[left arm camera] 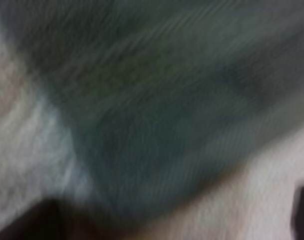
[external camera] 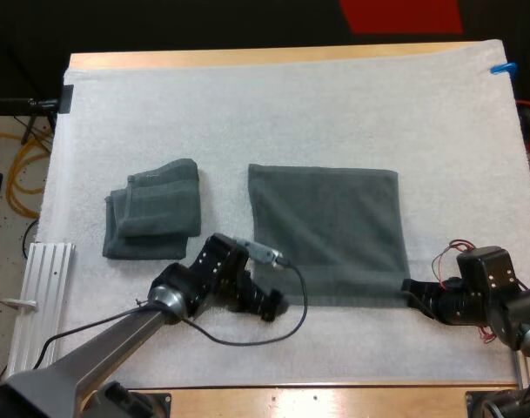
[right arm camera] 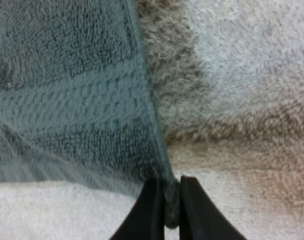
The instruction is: Pick towel from pile fold and stack
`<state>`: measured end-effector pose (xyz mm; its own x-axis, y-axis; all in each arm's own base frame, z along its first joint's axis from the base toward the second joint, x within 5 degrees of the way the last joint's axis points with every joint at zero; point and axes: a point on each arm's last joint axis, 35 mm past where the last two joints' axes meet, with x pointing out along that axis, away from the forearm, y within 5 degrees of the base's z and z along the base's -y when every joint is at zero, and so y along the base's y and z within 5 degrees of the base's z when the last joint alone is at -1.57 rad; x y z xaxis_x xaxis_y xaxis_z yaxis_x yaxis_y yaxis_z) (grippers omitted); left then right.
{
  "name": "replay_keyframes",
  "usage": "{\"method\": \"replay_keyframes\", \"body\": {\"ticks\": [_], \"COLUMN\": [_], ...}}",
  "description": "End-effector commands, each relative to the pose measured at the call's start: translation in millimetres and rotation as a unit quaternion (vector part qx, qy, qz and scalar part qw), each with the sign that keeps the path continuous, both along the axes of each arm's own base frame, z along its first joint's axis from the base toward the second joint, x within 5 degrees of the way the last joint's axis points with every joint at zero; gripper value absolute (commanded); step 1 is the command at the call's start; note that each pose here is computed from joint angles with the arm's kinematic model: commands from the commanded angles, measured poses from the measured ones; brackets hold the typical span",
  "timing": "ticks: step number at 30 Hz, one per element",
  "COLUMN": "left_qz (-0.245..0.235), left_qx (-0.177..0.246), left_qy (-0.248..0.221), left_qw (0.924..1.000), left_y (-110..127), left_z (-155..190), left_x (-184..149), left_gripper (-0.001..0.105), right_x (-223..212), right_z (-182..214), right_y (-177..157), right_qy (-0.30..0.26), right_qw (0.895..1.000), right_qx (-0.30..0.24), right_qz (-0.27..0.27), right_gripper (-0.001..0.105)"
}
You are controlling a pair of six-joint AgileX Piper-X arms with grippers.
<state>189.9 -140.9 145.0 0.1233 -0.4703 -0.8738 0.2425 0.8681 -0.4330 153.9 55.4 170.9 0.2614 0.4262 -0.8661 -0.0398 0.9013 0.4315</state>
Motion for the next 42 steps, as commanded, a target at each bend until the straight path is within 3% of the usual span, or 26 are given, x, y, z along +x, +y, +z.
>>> {"method": "replay_keyframes", "body": {"ticks": [1, 6, 13, 18, 27, 33, 38, 42], "left_qz": [0.000, -0.003, -0.005, -0.007, -0.020, 0.036, 0.096, 0.148], "left_qx": [-0.002, 0.001, 0.005, 0.005, -0.003, -0.056, -0.151, -0.242], "left_qy": [0.012, 0.025, 0.031, 0.030, 0.008, -0.030, -0.017, -0.002], "left_qw": [0.9999, 0.9997, 0.9995, 0.9995, 0.9998, 0.9974, 0.9837, 0.9590], "left_y": [-3, -10, -9, -5, 19, 27, 46, 63], "left_z": [-6, -13, -11, 2, 58, 64, 50, 35], "left_x": [2, 11, 11, 4, -30, -8, 32, 66], "left_gripper": [0.082, 0.059, 0.002, 0.000, 0.000, 0.000, 0.000, 0.000], "right_x": [-1, -1, -1, -3, -29, -15, 21, 51], "right_z": [1, 1, 1, 4, 39, 47, 38, 18], "right_y": [0, 0, 0, 0, -7, -3, 7, 13], "right_qy": [0.000, 0.002, 0.002, -0.001, -0.011, -0.052, -0.088, -0.093], "right_qw": [1.000, 1.000, 1.000, 1.000, 1.000, 0.996, 0.989, 0.983], "right_qx": [-0.001, 0.004, 0.004, 0.006, 0.018, 0.055, 0.087, 0.098], "right_qz": [0.004, 0.007, 0.007, 0.007, 0.012, -0.046, -0.085, -0.124], "right_gripper": [0.000, 0.000, 0.000, 0.000, 0.000, 0.000, 0.000, 0.000]}}
